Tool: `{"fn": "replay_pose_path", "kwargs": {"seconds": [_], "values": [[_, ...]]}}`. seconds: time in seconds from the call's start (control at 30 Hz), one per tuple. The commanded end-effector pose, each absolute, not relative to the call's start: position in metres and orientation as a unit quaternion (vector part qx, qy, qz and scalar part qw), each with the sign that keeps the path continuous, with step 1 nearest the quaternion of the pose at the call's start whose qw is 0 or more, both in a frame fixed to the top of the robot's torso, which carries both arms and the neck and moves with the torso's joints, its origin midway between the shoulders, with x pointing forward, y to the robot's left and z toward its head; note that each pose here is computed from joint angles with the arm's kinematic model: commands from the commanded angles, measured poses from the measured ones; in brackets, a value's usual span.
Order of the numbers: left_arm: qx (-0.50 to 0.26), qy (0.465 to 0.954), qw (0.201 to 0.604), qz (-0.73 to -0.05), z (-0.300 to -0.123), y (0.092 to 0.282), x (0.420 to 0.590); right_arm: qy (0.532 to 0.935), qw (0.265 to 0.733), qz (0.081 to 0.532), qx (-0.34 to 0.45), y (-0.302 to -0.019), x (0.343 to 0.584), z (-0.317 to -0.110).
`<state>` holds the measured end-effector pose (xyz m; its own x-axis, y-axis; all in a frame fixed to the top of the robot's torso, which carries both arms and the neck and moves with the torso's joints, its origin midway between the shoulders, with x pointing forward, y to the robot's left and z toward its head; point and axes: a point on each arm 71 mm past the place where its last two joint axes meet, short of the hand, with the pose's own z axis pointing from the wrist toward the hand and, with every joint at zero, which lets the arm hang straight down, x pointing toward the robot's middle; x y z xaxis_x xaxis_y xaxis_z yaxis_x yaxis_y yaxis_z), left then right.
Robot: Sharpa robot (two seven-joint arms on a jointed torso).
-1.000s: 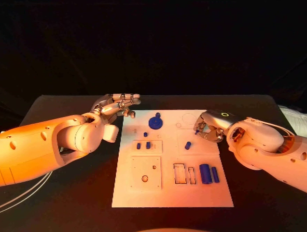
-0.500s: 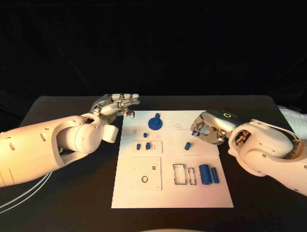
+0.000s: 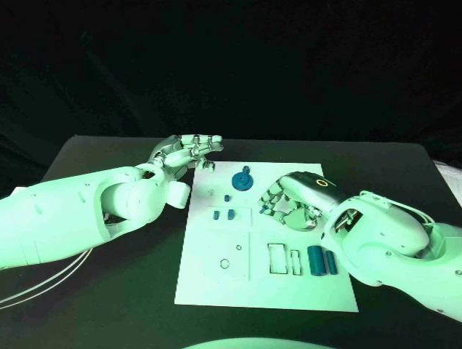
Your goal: Assemble the parts on the task board
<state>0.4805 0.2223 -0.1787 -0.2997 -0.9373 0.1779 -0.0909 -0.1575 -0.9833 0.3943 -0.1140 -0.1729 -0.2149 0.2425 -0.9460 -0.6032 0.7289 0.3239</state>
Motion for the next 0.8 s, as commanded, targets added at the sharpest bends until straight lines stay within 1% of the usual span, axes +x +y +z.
{"fn": "replay_pose_path", "kwargs": {"seconds": [0.03, 0.17, 0.3, 0.57, 0.8], "values": [[-0.468, 0.539, 0.351, -0.607, -0.177, 0.217, 0.480, 0.715, 0.586, 0.353, -0.145, -0.103, 0.389, -0.186], [-0.467, 0.540, 0.347, -0.608, -0.177, 0.215, 0.479, 0.730, 0.561, 0.356, -0.161, -0.092, 0.384, -0.201], [-0.466, 0.541, 0.345, -0.610, -0.177, 0.213, 0.479, 0.738, 0.547, 0.356, -0.170, -0.086, 0.383, -0.210], [-0.465, 0.542, 0.341, -0.611, -0.177, 0.212, 0.478, 0.744, 0.534, 0.360, -0.179, -0.076, 0.379, -0.220], [-0.466, 0.546, 0.336, -0.610, -0.177, 0.212, 0.478, 0.748, 0.526, 0.359, -0.184, -0.072, 0.378, -0.225]]}}
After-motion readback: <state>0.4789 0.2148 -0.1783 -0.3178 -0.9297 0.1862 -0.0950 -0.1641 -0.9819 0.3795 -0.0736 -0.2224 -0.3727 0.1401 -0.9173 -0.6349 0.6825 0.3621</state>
